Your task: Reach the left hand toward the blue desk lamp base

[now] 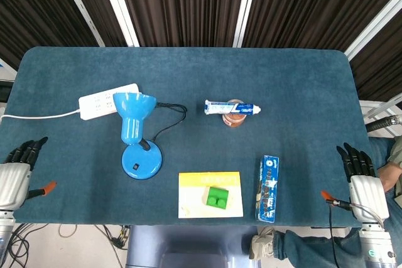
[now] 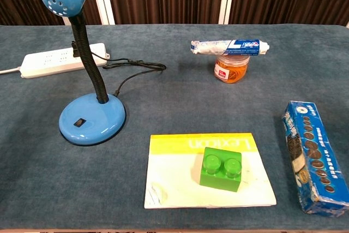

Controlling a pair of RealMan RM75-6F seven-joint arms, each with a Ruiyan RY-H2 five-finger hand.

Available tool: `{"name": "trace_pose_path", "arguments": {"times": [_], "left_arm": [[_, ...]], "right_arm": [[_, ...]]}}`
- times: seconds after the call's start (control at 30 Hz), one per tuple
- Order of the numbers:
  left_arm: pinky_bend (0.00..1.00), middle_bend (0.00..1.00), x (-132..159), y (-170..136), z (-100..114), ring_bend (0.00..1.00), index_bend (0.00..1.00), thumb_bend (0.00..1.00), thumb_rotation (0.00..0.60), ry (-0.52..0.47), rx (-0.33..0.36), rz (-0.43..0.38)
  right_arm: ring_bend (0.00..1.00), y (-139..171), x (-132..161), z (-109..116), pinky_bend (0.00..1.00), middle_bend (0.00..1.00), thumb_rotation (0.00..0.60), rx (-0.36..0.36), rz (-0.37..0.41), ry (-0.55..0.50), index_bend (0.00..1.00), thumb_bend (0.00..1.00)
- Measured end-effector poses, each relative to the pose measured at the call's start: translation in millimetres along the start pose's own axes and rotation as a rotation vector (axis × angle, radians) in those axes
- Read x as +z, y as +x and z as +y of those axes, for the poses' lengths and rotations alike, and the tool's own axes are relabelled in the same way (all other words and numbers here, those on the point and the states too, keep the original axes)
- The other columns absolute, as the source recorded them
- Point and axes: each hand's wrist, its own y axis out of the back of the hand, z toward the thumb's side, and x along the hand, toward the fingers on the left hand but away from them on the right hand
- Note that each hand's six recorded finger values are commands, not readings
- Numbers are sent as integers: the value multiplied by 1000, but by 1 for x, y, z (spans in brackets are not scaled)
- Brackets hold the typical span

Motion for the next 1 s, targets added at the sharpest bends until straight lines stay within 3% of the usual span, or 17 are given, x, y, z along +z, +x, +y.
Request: {"name": "trace_pose_path", "arguments": {"times": [0.07,0.13,0.53,0.7,1.0], "left_arm": [[626,346,9,1,-6,450,78,261,600,6,-18,-42],[674,430,16,2,-12,527,84,303,600,11,-40,-78],[753,721,66,12,-70,722,105,545,600,86,-172,-279],[755,729,81,12,-97,729,105,557,600,116,-255,-330],[756,726,100,17,-125,729,99,556,600,158,-355,-363]], "right_arm": [[38,0,1,0,0,19,600,3,7,-2,0,102],[38,1,1,1,0,18,600,5,8,-5,0,103],[38,0,0,3,0,18,600,0,5,-7,0,102],[38,0,1,2,1,18,600,-2,4,-5,0,102],[38,-1,-1,2,43,18,600,-4,-2,-5,0,102]]}}
